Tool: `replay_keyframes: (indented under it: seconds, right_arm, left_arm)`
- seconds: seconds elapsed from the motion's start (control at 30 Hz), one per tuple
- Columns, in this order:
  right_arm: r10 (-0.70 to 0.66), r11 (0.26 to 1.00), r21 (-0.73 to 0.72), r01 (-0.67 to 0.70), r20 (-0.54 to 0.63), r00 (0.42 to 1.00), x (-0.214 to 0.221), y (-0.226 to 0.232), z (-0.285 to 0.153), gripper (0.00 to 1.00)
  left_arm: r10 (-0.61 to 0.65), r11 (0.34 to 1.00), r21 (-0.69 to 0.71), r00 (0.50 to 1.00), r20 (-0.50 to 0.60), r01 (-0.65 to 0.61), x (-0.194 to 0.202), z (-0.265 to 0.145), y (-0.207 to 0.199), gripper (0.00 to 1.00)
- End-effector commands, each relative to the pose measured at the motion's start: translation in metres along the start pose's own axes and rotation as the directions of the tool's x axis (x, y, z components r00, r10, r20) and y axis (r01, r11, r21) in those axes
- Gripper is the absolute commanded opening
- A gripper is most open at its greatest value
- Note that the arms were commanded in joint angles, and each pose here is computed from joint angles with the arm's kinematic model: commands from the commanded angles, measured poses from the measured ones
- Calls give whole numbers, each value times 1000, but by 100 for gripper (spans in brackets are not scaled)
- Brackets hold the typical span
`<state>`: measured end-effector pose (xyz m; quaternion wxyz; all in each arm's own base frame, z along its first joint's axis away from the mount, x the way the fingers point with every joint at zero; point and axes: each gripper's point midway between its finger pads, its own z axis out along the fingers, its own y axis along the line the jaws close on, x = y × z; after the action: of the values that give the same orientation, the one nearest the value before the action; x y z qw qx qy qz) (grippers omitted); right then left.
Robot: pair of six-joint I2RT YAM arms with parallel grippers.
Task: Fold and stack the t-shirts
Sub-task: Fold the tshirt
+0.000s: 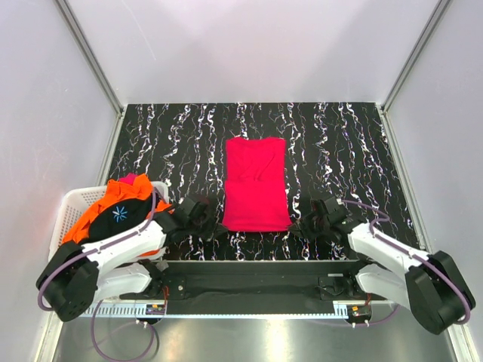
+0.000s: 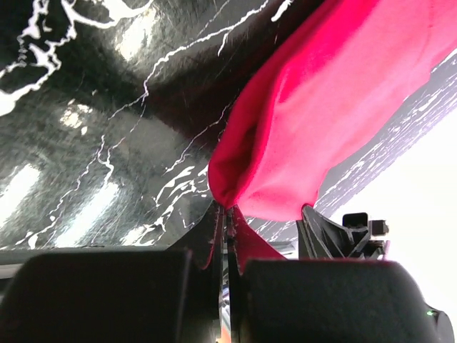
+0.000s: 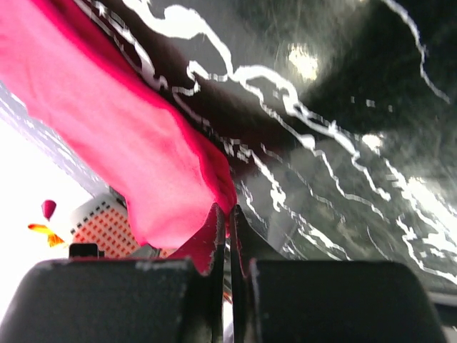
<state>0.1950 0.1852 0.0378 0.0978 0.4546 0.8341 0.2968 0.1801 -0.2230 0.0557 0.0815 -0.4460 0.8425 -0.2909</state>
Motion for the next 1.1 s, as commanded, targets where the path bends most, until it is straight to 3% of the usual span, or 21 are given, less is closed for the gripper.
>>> replay_keyframes:
  seconds: [0.0, 0.23, 0.33, 0.57, 0.8, 1.07]
  right_arm:
    - [-42, 998, 38, 42, -6, 999, 3, -13, -10, 0]
    - [-166, 986, -28, 166, 22, 986, 2, 14, -33, 0]
    - [-251, 967, -25, 253, 46, 967, -5, 38, -40, 0]
    - [-351, 928, -88, 361, 113, 930, -35, 129, -60, 0]
    - [-367, 925, -85, 371, 62, 928, -73, 186, -25, 0]
    - [-342, 931, -126, 343, 28, 939, -113, 242, 13, 0]
  left_arm:
    - [15, 1000, -8, 996, 93, -14, -13, -7, 1, 0]
    - [151, 985, 59, 976, 157, -162, -13, -31, -41, 0]
    - [202, 965, 118, 953, 226, -233, -18, -52, -86, 0]
    - [271, 928, 164, 909, 317, -334, -45, -72, -167, 0]
    - [284, 934, 134, 917, 281, -331, -101, -32, -220, 0]
    - [319, 912, 193, 921, 225, -363, -132, 1, -284, 0]
